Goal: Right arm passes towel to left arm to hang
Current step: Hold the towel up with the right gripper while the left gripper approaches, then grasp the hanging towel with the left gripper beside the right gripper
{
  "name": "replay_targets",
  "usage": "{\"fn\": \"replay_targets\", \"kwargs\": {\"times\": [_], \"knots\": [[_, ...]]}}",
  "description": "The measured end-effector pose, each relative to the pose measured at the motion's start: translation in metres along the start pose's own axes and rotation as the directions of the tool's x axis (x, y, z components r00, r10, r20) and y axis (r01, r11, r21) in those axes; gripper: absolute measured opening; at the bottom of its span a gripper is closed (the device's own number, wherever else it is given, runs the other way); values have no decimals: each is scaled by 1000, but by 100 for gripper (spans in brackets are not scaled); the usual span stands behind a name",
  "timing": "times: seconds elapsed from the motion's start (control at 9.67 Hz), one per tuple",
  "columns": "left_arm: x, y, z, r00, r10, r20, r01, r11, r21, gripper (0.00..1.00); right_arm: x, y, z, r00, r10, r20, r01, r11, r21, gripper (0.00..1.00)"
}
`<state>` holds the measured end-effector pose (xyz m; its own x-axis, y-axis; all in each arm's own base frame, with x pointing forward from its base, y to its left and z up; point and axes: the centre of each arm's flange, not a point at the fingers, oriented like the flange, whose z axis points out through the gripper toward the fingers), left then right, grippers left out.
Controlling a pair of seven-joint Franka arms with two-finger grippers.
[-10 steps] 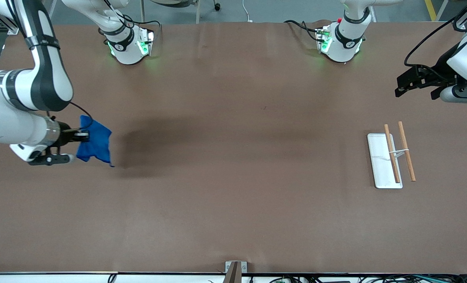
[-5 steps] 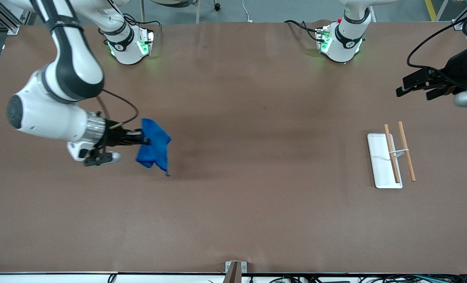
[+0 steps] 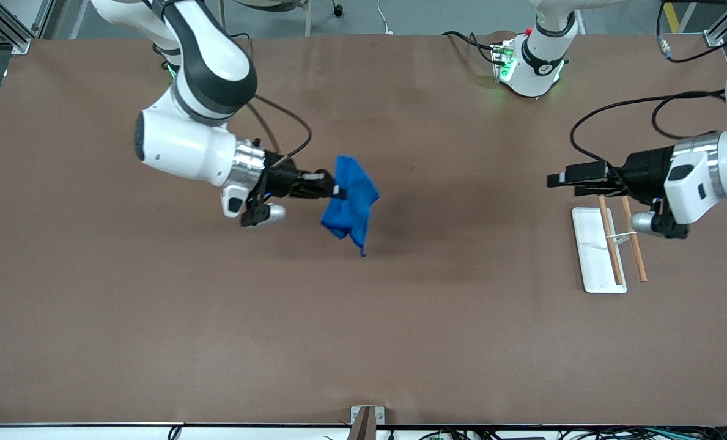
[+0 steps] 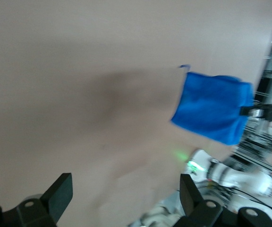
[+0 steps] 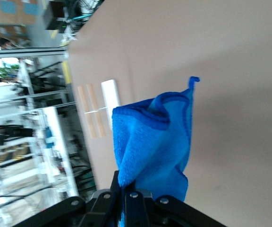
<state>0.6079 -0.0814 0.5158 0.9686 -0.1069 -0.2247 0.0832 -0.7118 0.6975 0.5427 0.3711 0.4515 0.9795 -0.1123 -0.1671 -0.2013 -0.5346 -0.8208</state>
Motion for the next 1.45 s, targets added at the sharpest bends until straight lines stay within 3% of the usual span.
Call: {"fn": "replay_targets", "kwargs": {"times": [0.21,0.31,0.62,0.83,1.03,1.45], "knots": [[14,-33,16,1000,14,8,-12,968,-249,100,-11,-20,8,996,86,36,-90,986,140,4],[20,-45,30,1000,29,11,-23,943,-333,100,-16,-31,10,992,114,54,-122,973,195,4],[31,-66,99,997,73,-8,-62,782,-620,100,-22,-64,4,978,190,89,-210,909,360,4],[36,-67,149,998,53,29,-14,673,-739,100,-21,-69,1,961,256,101,-274,859,433,4],[36,-49,199,994,48,101,62,518,-853,100,-21,-70,5,951,284,122,-307,827,471,4],[32,-33,267,984,98,146,106,335,-936,100,-21,-79,28,947,294,133,-320,809,492,4]]}}
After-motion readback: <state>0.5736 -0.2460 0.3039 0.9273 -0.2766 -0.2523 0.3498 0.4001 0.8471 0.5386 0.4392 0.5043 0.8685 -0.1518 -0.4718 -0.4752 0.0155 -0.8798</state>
